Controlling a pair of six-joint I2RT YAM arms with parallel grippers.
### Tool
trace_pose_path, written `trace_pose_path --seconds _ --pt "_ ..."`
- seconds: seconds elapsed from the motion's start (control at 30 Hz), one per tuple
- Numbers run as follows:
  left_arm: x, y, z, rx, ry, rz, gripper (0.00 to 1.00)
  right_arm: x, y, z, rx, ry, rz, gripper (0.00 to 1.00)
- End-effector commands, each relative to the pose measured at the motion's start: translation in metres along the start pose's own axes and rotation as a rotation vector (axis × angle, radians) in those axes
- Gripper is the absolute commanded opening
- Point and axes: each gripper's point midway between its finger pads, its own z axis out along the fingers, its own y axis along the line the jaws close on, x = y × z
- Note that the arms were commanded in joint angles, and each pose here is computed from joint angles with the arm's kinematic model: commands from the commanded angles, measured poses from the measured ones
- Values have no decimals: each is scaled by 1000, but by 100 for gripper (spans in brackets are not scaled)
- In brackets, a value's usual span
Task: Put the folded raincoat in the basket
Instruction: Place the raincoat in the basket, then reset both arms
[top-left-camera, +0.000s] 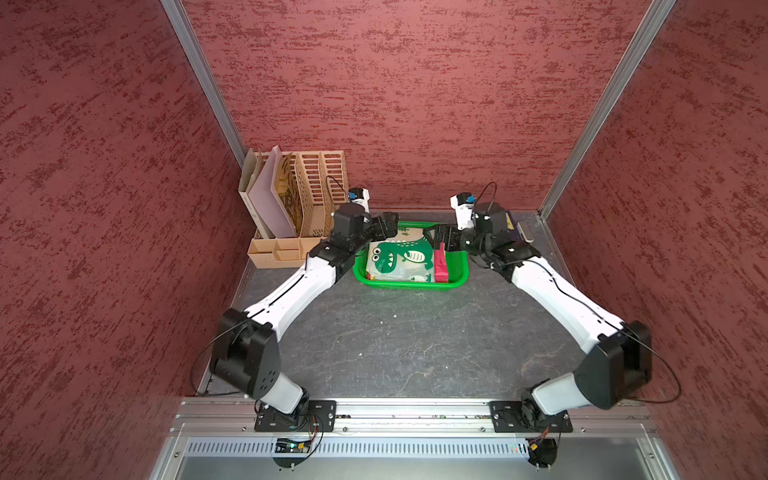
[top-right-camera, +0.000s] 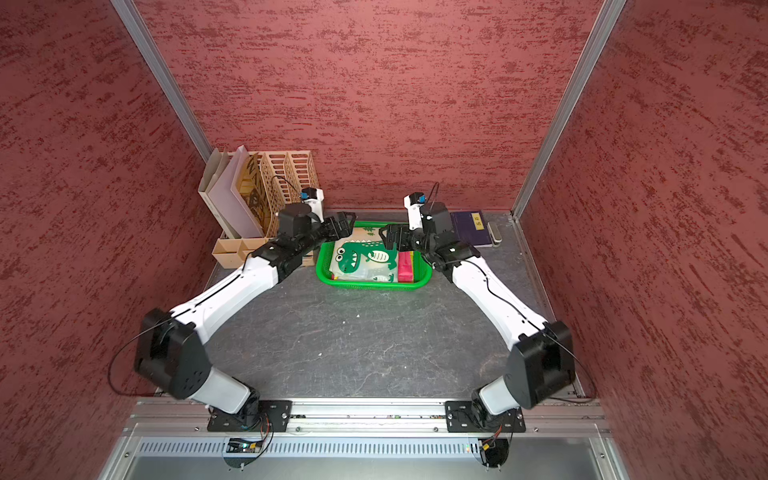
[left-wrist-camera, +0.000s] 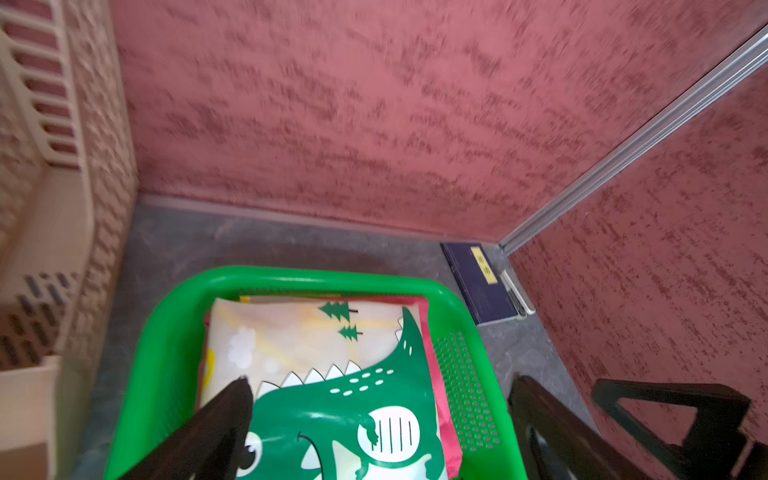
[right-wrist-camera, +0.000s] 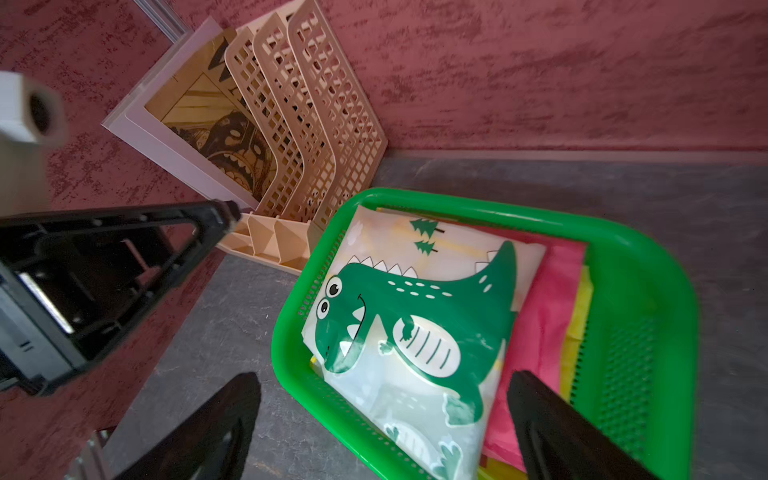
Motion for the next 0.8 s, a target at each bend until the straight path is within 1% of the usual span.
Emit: trace_pose_path --seconds 0.0,0.07,0.13,0.2,0.3,0.4,0.47,0.53,0.7,0.77 --pt "1 36 -16 -122 -112 103 100 31 -49 -13 246 33 -93 98" --pt "8 57 -29 -199 -112 108 100 38 -73 -29 367 -19 -100 98" --pt "18 80 -41 -301 -93 121 100 38 -91 -48 467 -103 -114 98" --pt "33 104 -52 -398 -72 163 100 45 -109 -67 563 -176 -143 98" --pt "51 131 -67 -495 -80 215 100 56 -133 -90 701 -261 -219 98" --pt "70 156 -83 -563 -93 226 100 65 -157 -112 857 -327 -254 98" --pt "81 171 -92 -612 -98 237 100 72 -169 -117 909 -324 -268 98" --pt "82 188 -109 -707 -141 218 100 79 -180 -118 941 -308 -270 98" --pt "72 187 -130 -680 -247 299 100 94 -205 -114 980 -303 -244 98" --pt "75 191 -133 -681 -238 333 100 100 -214 -109 974 -297 -228 98"
